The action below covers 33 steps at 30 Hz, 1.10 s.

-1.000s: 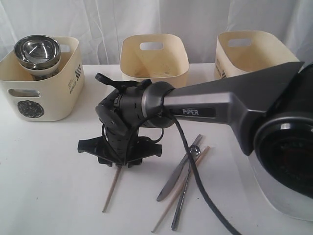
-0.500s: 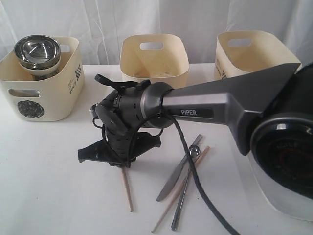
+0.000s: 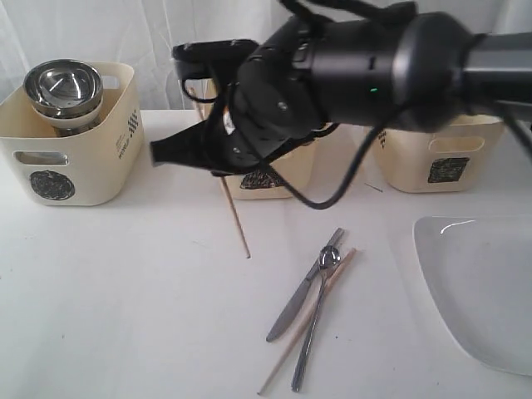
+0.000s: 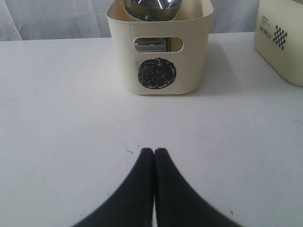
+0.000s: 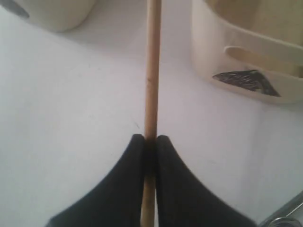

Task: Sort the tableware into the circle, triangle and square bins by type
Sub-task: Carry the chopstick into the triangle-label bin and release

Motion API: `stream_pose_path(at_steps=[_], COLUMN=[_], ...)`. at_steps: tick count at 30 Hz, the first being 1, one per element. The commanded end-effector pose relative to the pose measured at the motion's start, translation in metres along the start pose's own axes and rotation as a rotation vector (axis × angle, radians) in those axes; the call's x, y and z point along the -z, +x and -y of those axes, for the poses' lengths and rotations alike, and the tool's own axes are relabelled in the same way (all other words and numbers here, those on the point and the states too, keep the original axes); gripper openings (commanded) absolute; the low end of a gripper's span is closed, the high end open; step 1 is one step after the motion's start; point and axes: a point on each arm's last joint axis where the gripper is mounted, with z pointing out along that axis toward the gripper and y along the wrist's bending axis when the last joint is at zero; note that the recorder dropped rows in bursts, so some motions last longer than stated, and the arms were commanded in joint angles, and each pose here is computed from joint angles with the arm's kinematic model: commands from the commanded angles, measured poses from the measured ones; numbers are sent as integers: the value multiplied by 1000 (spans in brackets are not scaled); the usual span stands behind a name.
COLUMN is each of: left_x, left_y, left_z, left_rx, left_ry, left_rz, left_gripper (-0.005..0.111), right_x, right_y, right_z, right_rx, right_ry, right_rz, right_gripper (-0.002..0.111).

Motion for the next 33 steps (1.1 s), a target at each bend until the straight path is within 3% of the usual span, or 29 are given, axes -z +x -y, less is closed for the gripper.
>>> stream_pose_path(at_steps=[1, 11, 19, 25, 27, 31, 33], left_x=[0, 0, 0, 0, 0, 0, 0], left_y=[1, 1, 1, 1, 1, 1, 1], left_z=[0, 0, 0, 0, 0, 0, 0], left_rx=[11, 11, 11, 11, 11, 11, 11], left_ry=[4, 4, 4, 4, 4, 4, 4], left_rz=[1, 1, 1, 1, 1, 1, 1], left_gripper=[0, 0, 0, 0, 0, 0, 0], right_x=[24, 39, -3, -37, -44, -51, -51], right_y=[-8, -53, -72, -82, -85, -88, -88], right_z=[35, 103, 133, 139, 140, 141, 141], right_rx=[-118, -445, -494, -493, -459, -409, -389], right_ry=[-17, -153, -89, -74, -65, -53, -47], right_rz=[129, 524, 520, 509, 510, 512, 512], right_gripper=[0, 0, 0, 1, 7, 30, 34])
